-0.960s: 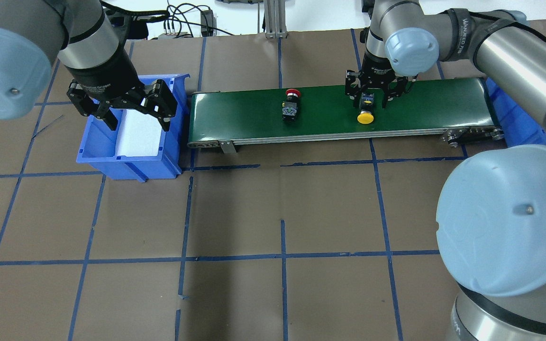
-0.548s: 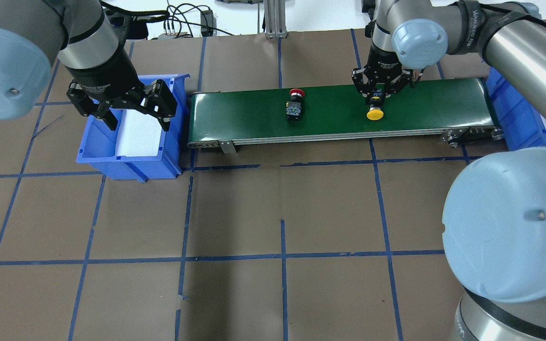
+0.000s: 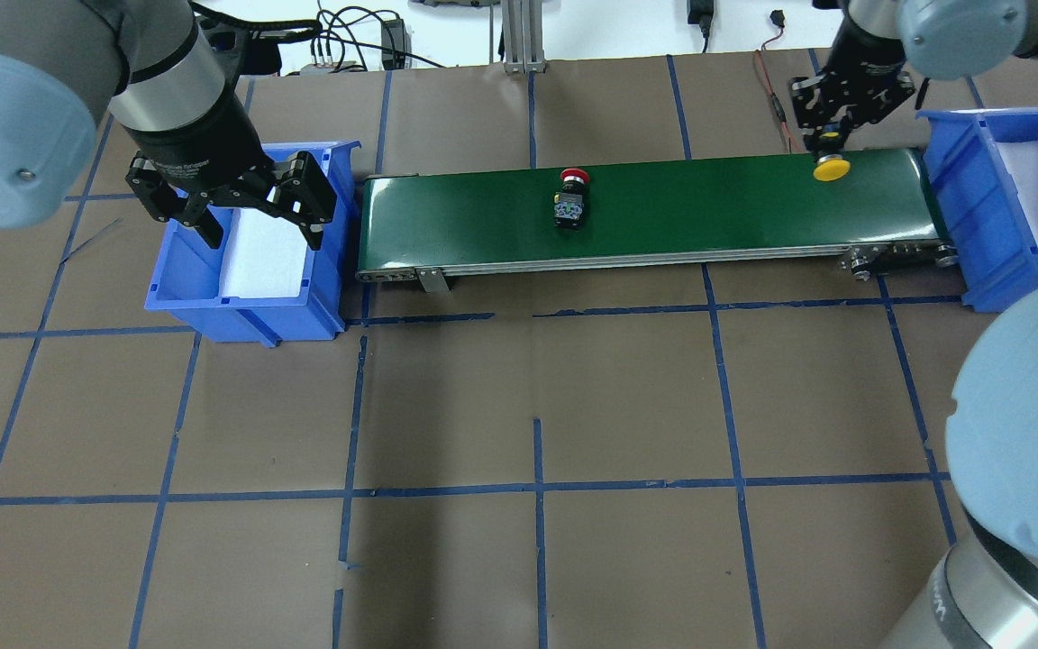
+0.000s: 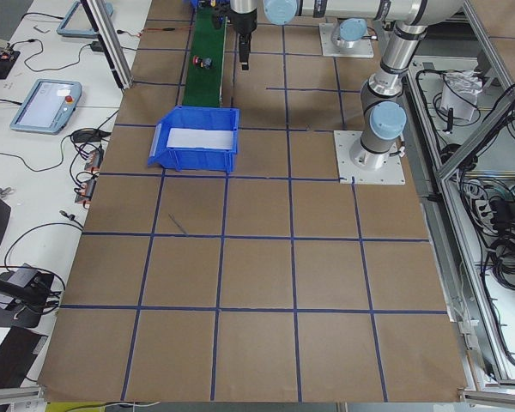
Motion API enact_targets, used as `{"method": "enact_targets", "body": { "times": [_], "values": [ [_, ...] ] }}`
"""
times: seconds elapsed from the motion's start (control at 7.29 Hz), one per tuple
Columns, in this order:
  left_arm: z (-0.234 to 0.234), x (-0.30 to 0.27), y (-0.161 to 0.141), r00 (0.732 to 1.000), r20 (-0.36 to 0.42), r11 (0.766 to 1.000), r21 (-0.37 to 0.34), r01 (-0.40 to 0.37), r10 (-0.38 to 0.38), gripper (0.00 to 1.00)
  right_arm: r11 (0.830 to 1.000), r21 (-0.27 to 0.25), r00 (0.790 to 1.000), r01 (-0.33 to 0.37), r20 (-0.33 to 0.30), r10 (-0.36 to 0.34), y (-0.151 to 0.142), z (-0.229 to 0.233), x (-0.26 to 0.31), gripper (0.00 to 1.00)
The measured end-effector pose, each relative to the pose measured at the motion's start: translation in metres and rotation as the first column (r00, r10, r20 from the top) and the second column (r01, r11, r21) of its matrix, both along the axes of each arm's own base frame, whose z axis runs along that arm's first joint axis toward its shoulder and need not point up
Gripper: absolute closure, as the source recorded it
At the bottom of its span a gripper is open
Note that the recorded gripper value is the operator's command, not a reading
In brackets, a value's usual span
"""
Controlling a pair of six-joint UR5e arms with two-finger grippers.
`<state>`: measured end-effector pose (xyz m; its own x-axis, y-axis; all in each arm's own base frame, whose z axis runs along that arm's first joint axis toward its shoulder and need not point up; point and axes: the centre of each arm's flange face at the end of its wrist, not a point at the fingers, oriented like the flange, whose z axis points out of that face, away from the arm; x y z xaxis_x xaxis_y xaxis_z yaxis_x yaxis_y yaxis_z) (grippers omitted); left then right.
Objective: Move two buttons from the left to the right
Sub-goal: 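Grasp the yellow-capped button with the right gripper and lift it, then carry the yellow-capped button into the far bin and release it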
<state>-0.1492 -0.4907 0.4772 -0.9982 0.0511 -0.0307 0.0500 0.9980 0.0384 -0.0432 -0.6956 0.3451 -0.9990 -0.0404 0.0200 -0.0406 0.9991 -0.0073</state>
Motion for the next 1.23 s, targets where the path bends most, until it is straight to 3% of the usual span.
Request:
{"method": "enact_targets", "body": {
  "times": [0.27,0.55,1.23],
  "values": [
    [0.000,0.000,0.000,1.000,0.000,1.000,0.000,0.000,0.000,0.00,0.999,-0.013,0.999,-0.050,-0.013,0.049,0.016,0.007,-0.123,0.90],
    [-0.001,0.000,0.001,1.000,0.000,1.000,0.002,0.000,0.000,0.00,0.994,-0.032,0.994,-0.101,-0.035,0.100,0.024,0.008,-0.202,0.90],
    [-0.002,0.001,0.003,1.000,0.000,1.000,-0.002,-0.002,0.002,0.00,0.994,-0.021,0.993,-0.110,-0.032,0.109,-0.004,-0.062,-0.251,0.90]
  ]
}}
